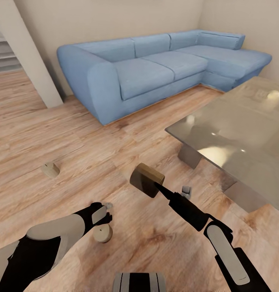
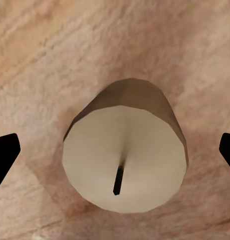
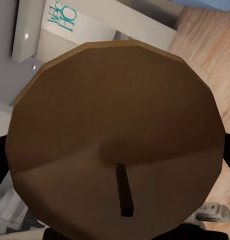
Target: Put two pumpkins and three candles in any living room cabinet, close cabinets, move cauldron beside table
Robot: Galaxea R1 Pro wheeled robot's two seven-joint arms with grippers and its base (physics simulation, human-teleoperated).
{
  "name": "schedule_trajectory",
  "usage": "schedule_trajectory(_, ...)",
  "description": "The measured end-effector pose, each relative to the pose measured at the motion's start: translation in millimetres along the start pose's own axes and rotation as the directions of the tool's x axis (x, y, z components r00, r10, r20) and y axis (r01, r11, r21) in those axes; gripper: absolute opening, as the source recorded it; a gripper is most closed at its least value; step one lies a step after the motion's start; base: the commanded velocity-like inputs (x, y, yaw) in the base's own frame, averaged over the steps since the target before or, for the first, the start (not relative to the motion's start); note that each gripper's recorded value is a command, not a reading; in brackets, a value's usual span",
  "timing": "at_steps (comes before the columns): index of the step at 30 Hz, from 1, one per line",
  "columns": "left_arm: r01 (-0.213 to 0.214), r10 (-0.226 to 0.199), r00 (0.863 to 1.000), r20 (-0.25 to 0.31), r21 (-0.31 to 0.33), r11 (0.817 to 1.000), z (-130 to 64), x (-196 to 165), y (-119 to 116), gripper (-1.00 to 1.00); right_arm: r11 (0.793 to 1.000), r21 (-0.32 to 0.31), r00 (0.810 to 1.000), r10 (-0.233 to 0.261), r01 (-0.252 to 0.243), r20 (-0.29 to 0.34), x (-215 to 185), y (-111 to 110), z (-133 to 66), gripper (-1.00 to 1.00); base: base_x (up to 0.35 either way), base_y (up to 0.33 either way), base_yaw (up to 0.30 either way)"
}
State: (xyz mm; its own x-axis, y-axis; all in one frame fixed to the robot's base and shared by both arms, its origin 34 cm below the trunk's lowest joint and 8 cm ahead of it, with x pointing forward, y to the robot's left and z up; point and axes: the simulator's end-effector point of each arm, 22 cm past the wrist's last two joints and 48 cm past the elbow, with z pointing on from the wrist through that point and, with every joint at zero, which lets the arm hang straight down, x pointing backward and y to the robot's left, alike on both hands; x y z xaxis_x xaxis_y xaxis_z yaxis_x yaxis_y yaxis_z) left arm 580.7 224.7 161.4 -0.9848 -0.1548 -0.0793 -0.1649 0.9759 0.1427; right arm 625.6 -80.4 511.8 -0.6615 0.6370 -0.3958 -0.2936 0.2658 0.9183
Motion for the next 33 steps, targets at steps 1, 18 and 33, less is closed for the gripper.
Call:
schedule_trajectory(1,0.006,-0.006,1.000,0.011,0.000,1.000,2.0,-2,0,1.00,1.000,0.002,1.000,0.003,-0.003,-0.002,1,-2,-0.1,-1.00,0.000,0.000,0.000)
schedule_trajectory(18,0.018,-0.018,1.000,0.020,0.000,1.000,15.5,1,-4,1.00,1.000,0.017,1.000,0.025,-0.024,-0.008,7,-16,-0.2,-1.00,0.000,0.000,0.000)
schedule_trajectory(33,0.014,-0.014,1.000,-0.005,-0.004,1.000,27.5,11,-4,1.00,0.999,0.032,0.999,0.042,-0.042,-0.014,13,-29,-0.6,-1.00,0.000,0.000,0.000)
